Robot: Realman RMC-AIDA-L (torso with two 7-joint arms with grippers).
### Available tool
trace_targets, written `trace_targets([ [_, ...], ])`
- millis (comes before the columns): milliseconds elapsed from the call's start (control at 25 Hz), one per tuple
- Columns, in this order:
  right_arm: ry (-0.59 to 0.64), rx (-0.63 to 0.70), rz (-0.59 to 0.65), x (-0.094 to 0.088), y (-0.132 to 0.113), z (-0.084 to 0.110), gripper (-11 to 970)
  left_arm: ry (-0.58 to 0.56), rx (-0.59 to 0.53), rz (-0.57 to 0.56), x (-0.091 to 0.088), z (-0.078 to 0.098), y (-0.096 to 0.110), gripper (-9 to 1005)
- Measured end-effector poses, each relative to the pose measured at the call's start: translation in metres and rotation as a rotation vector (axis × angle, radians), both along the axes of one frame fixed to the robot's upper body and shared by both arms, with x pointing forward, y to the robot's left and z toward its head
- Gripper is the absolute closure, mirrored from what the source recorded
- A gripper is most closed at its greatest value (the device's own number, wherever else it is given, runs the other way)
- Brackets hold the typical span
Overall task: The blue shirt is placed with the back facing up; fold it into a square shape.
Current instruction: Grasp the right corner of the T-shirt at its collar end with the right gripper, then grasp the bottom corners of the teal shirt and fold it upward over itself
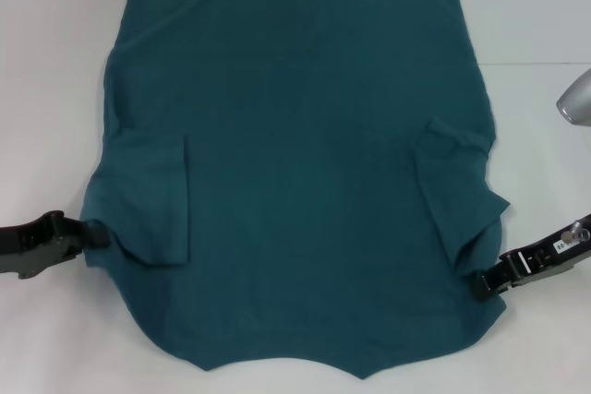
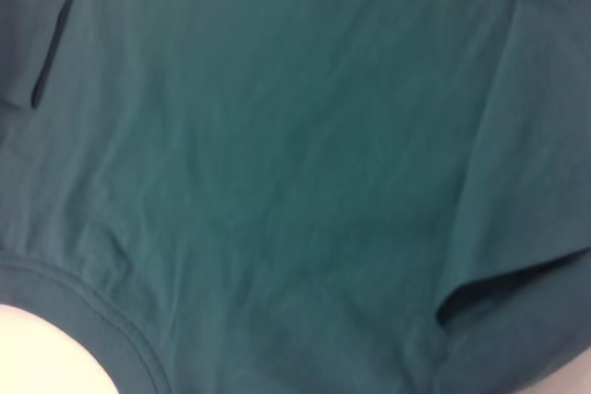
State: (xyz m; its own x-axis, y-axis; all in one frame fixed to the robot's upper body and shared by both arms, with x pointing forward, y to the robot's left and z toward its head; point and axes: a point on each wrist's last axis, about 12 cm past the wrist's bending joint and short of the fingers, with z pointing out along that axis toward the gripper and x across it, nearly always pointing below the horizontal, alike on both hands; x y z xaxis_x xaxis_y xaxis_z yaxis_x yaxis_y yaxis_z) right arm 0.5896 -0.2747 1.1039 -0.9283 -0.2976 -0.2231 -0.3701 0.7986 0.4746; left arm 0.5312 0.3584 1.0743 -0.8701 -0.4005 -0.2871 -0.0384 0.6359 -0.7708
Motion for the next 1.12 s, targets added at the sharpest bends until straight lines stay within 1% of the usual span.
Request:
trace_targets([
  [80,0.000,-0.005,0.000,0.000,0.000,0.000,556,-0.001,0.000,-0.001,0.001,0.000,0.000,979],
  [200,0.000,-0.004,-0.004,0.000,-0.001,-0.001,793,-0.003,-0.001,-0.002,0.001,0.001,-0.001,979],
  [480,0.008,-0.001,-0.019,-0.003,-0.009,0.000,882,0.002,-0.004,-0.016,-0.001,0.002,0.000,980],
  [640,0.024,0.038,-0.032,-0.008,-0.018,0.003,933,0.006,-0.003,-0.042,-0.005,0.005,0.003,980],
  [880,0.093,0.083,0.012,-0.024,-0.031,0.012,934,0.027,-0.015,-0.122,-0.020,0.015,0.010,979],
  [1120,0.175,0.125,0.076,-0.045,-0.042,0.012,934,0.080,-0.011,-0.173,-0.041,0.017,0.017,980],
])
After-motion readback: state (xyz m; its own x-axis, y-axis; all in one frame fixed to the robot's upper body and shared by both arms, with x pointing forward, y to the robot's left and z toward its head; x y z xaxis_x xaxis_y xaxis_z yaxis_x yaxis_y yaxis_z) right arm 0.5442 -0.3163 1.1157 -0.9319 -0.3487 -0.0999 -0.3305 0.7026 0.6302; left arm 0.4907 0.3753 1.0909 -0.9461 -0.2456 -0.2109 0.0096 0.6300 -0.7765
